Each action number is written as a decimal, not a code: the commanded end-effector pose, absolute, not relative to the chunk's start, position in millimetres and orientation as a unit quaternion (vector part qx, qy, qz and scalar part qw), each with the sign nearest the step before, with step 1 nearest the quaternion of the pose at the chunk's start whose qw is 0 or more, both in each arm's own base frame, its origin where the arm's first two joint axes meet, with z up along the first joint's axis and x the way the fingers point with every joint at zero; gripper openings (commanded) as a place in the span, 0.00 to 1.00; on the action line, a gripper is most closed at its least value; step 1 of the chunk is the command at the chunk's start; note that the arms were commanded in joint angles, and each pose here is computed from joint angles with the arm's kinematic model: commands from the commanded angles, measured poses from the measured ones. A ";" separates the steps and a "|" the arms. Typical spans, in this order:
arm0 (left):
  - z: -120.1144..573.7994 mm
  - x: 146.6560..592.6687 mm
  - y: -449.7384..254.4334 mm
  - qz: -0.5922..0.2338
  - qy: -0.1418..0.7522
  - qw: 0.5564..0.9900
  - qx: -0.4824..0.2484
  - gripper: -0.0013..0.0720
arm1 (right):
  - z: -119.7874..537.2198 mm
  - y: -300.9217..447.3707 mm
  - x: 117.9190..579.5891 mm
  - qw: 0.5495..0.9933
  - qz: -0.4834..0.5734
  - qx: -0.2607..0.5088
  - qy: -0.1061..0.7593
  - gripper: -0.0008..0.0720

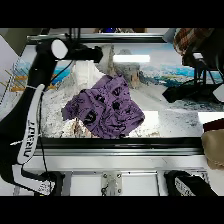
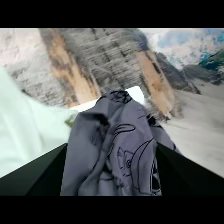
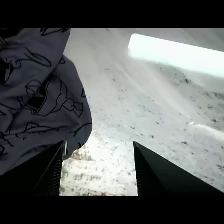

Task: Fold the clothes and pants, and hang the long-sleeved shirts on hangers.

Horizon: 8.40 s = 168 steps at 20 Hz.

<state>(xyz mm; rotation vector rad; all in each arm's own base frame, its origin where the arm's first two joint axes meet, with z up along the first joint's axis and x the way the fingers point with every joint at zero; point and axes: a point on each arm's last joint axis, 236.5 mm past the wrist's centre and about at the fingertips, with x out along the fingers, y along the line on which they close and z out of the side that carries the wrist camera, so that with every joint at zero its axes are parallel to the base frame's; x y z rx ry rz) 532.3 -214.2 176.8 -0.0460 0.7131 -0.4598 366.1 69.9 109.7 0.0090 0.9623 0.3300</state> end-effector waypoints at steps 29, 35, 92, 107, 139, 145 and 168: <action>58.0 317.1 -260.8 -0.245 0.531 0.810 -0.050 0.69 | -67.4 124.8 353.9 0.785 0.131 -0.182 0.577 0.04; 34.1 268.4 -317.2 -0.276 0.543 0.790 -0.066 0.70 | 3.1 143.6 304.3 0.791 0.146 -0.067 0.590 0.04; 16.7 376.1 -299.4 -0.308 0.633 0.704 -0.094 0.04 | 73.9 131.1 354.3 0.842 0.054 0.054 0.534 0.04; 81.7 416.3 -318.0 -0.345 0.553 0.754 -0.082 0.04 | 55.2 117.8 376.8 0.844 0.074 0.005 0.531 0.29; 55.6 420.4 -283.4 -0.272 0.575 0.772 0.004 0.67 | 6.7 144.7 365.9 0.793 0.089 0.043 0.601 0.04; 45.0 399.5 -321.7 -0.259 0.539 0.793 0.121 0.67 | 38.3 142.8 355.7 0.803 0.069 0.087 0.585 0.04; -2.8 385.7 -404.7 -0.292 0.511 0.798 0.131 0.67 | 83.9 137.5 335.5 0.824 0.083 0.092 0.554 0.04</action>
